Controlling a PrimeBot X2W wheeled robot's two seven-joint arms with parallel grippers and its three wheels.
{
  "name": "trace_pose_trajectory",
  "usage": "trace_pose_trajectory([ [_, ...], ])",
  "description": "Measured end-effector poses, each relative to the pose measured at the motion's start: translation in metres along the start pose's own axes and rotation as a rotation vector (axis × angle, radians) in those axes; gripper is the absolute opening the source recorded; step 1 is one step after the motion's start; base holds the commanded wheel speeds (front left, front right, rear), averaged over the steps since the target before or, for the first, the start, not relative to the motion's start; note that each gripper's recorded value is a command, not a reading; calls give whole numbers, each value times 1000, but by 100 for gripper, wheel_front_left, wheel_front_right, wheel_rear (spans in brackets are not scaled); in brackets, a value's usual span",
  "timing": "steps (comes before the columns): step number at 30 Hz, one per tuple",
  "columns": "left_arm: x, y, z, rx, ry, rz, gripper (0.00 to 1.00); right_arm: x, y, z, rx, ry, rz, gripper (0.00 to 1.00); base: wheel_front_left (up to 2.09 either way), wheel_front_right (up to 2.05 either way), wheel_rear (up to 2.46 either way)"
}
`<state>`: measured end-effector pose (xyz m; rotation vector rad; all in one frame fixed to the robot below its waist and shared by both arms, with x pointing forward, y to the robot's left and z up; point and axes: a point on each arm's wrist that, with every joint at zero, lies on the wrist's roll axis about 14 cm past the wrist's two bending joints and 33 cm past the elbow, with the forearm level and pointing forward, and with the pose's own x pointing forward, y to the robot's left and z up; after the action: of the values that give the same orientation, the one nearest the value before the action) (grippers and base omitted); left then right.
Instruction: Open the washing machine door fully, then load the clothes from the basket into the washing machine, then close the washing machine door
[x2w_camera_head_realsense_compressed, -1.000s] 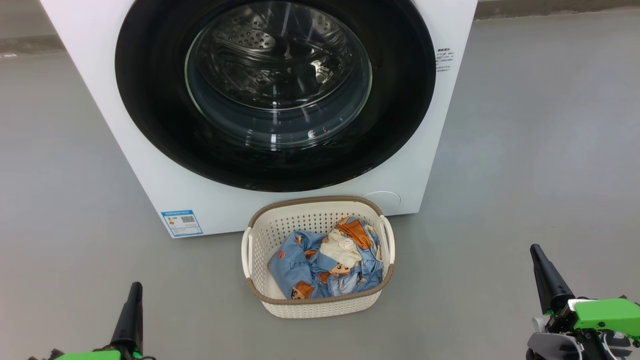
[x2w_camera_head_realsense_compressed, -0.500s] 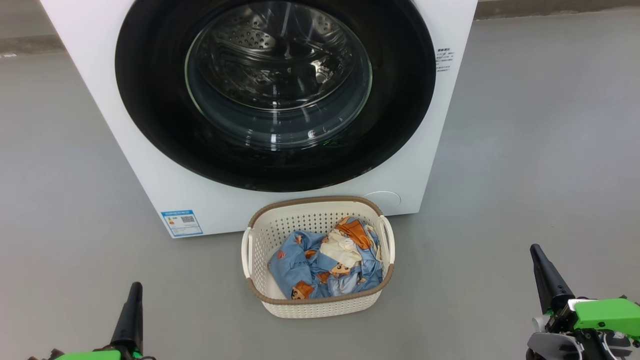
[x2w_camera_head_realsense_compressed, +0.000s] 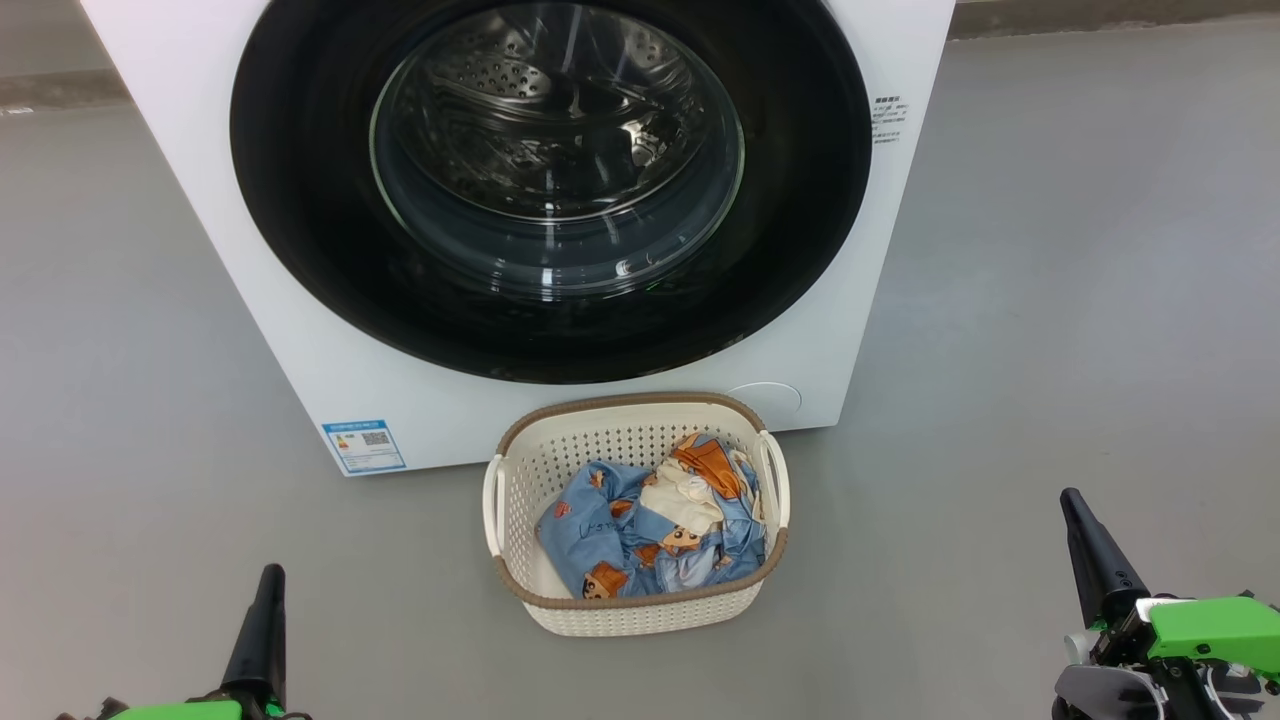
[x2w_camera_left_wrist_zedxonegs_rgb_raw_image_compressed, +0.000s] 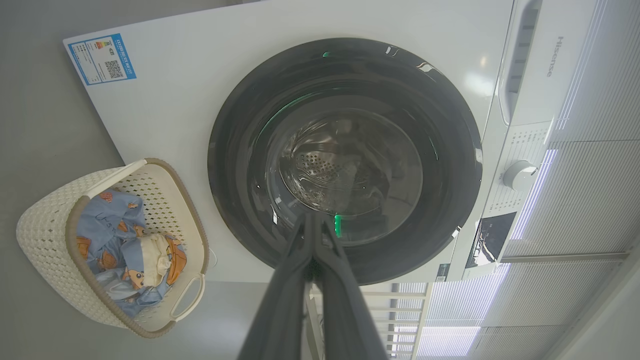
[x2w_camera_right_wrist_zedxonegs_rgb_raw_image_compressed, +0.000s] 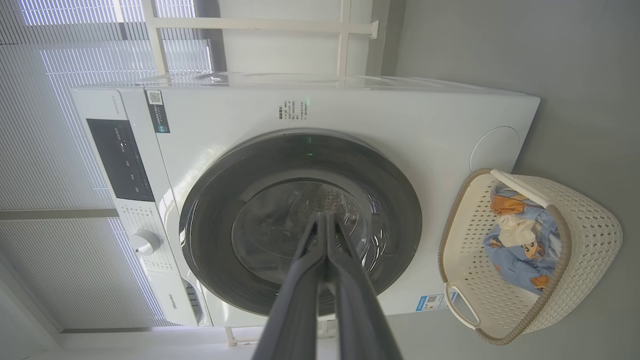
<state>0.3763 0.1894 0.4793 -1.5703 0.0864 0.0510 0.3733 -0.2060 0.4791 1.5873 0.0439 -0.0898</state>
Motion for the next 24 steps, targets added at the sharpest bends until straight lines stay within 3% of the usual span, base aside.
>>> trace_pose_trajectory([
  [24,0,0,0,0,0,0,0,0,0,0,0,0,0,0,0,0,0],
])
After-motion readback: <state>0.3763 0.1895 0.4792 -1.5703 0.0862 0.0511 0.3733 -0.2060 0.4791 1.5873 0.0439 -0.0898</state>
